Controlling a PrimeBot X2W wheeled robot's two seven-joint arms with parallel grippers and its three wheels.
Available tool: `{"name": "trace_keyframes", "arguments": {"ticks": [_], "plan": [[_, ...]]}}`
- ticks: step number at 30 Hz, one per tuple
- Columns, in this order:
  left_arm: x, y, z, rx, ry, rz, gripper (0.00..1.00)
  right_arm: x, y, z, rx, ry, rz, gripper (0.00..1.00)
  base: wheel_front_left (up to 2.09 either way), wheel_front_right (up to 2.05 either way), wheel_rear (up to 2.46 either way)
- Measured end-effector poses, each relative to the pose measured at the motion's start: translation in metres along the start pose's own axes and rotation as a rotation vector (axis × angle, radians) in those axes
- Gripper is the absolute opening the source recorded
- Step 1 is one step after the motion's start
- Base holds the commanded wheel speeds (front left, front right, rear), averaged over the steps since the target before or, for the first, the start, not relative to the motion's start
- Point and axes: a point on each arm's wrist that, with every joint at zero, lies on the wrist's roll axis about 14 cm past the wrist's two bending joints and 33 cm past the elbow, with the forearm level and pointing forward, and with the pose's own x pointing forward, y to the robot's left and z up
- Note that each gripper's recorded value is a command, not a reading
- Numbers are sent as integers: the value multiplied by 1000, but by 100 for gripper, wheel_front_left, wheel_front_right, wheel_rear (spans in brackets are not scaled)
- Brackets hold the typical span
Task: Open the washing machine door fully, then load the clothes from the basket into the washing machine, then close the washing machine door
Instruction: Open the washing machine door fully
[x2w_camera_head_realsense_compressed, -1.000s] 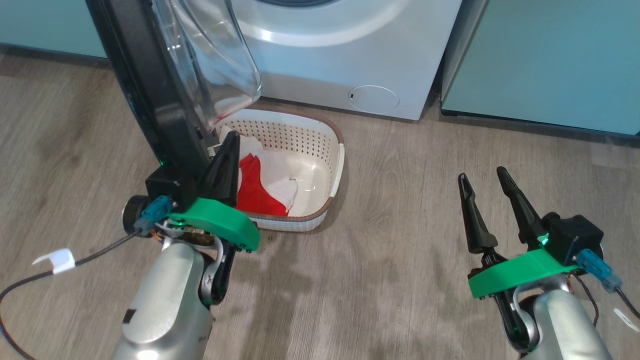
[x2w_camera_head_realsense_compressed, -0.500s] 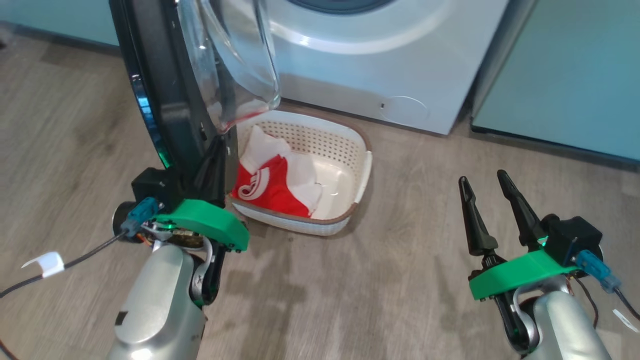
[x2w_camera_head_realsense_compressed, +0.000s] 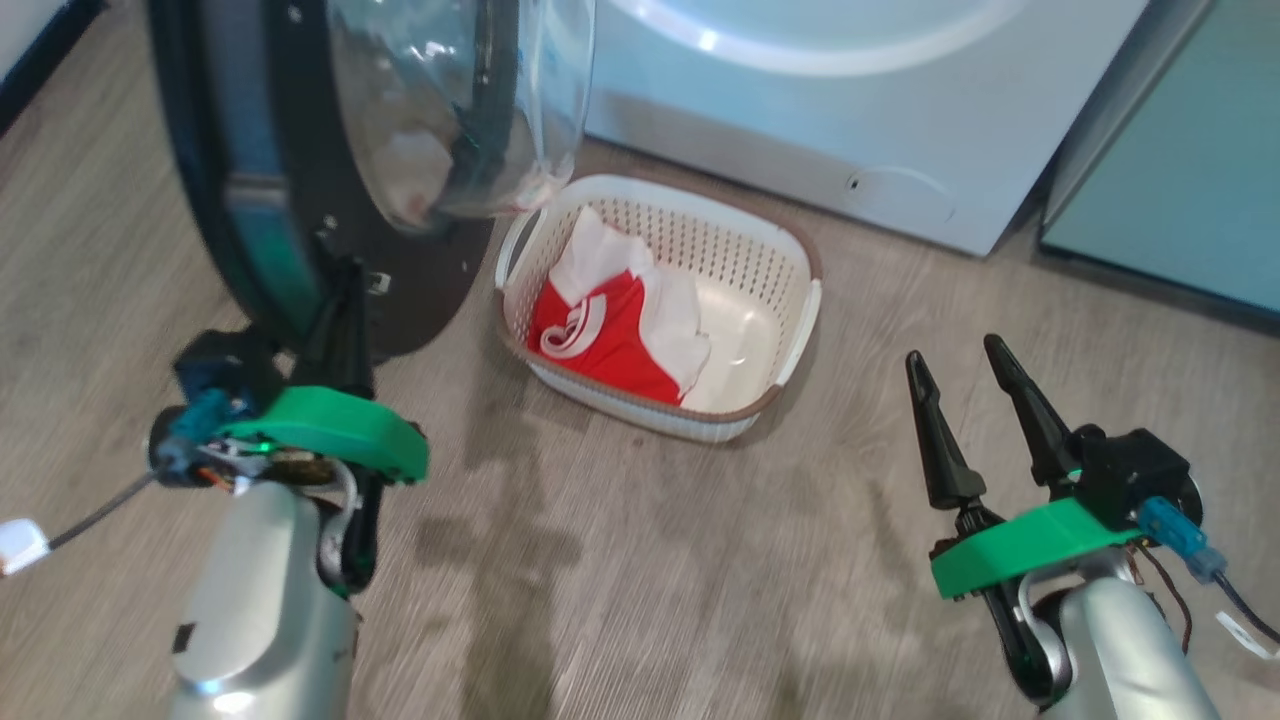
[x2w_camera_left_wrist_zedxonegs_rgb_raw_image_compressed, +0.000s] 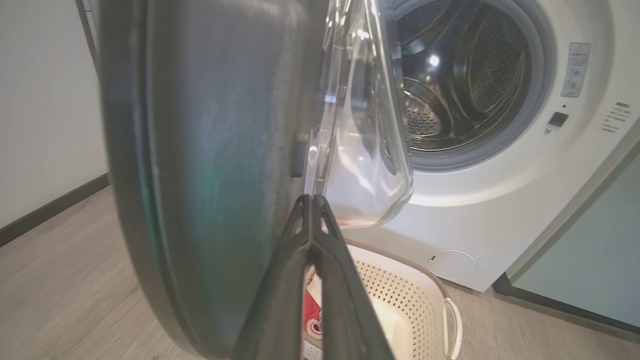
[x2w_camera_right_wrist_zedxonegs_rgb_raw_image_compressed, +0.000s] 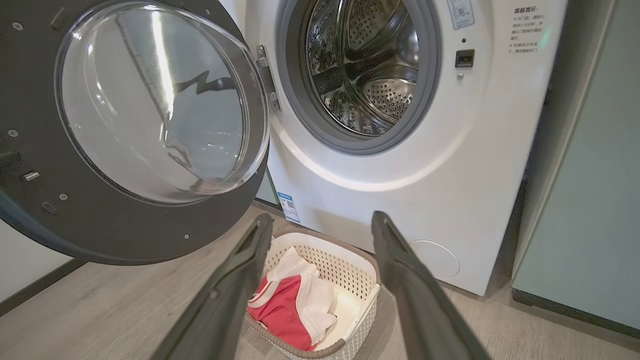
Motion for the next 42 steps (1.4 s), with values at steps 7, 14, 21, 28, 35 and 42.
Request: {"name": "trace_keyframes", "arguments": {"ticks": [7,14,21,28,35,42], "plan": [[11,37,-3,19,4,106,0,17,-1,-15,-6,22,19,100,0,0,0],[33,63,0,54,-15,169,0,24,-23,-38,-16,64,-8,100,0,0,0],[52,82,4,47,-37,224,0,30,-33,-53,-23,92,-10,100,0,0,0],[63,104,3,46,-41,284,0,29,-44,-67,-25,120,-25,100,0,0,0],[75,131,17,65,-73,348,0,29,-54,-74,-25,131,-41,100,0,0,0],[83,158,26,104,-76,397,0,30,-59,-79,-36,143,-40,100,0,0,0]]}}
